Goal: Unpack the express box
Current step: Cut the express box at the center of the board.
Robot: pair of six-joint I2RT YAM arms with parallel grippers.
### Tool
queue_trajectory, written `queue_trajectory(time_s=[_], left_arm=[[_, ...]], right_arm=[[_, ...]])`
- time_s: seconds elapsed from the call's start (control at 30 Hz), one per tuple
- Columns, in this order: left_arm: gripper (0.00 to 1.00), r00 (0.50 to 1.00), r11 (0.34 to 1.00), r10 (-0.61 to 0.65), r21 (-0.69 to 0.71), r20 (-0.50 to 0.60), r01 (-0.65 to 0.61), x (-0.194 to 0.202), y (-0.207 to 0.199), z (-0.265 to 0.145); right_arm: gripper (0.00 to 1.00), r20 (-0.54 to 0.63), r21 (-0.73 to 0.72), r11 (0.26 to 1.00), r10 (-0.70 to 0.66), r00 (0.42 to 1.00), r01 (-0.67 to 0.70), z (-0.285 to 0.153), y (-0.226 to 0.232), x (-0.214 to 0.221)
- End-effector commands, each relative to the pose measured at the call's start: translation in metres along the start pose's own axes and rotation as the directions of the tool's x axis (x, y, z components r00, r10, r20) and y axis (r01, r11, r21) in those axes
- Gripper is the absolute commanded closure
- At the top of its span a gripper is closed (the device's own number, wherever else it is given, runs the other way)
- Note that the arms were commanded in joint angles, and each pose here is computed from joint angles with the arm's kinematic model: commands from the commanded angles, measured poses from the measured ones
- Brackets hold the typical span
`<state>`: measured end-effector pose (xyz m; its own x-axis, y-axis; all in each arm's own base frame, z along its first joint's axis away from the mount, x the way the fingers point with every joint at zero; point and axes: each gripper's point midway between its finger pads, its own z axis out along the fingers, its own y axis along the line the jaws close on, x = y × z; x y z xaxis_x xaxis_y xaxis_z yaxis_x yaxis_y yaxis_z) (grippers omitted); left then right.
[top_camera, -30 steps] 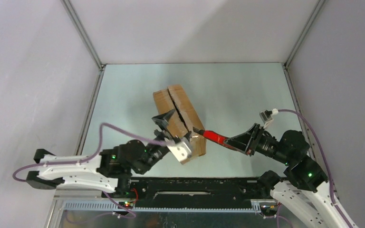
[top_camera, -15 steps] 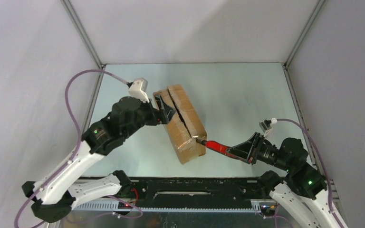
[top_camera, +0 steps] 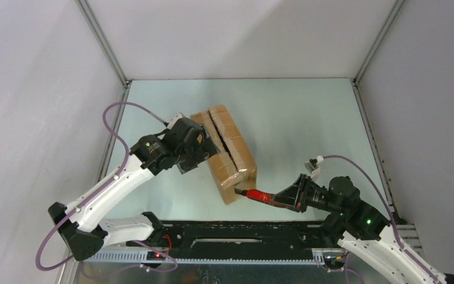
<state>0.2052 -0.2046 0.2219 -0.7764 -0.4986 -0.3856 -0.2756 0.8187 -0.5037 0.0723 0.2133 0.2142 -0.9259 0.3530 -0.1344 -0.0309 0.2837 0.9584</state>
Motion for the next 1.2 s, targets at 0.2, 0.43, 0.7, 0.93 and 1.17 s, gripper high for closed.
queue_trajectory(time_s=[0.2, 0.43, 0.7, 0.93, 1.17], left_arm=[[0.0, 0.98, 0.967, -0.047, -0.237, 0.195, 0.093, -0.054, 0.009, -0.019], [0.0, 0.977, 0.982, -0.112, -0.13, 0.181, 0.137, -0.088, 0.013, -0.031], [0.0, 0.967, 0.981, -0.008, -0.184, 0.253, 0.056, -0.102, 0.051, -0.031], [0.0, 0.982, 0.975, -0.068, -0.196, 0.174, 0.102, -0.085, 0.045, -0.022], [0.0, 0.988, 0.979, -0.063, -0.183, 0.139, 0.088, -0.076, 0.002, -0.027]], right_arm=[[1.0, 0.071, -0.111, 0.993, -0.042, 0.997, 0.05, 0.012, 0.024, -0.012], [1.0, 0.065, -0.116, 0.992, -0.04, 0.997, 0.047, 0.01, 0.024, -0.01], [1.0, 0.074, -0.116, 0.992, -0.038, 0.997, 0.046, 0.008, 0.023, -0.011], [1.0, 0.074, -0.116, 0.992, -0.041, 0.996, 0.05, 0.008, 0.023, -0.011], [1.0, 0.063, -0.115, 0.992, -0.048, 0.997, 0.055, 0.012, 0.024, -0.011]])
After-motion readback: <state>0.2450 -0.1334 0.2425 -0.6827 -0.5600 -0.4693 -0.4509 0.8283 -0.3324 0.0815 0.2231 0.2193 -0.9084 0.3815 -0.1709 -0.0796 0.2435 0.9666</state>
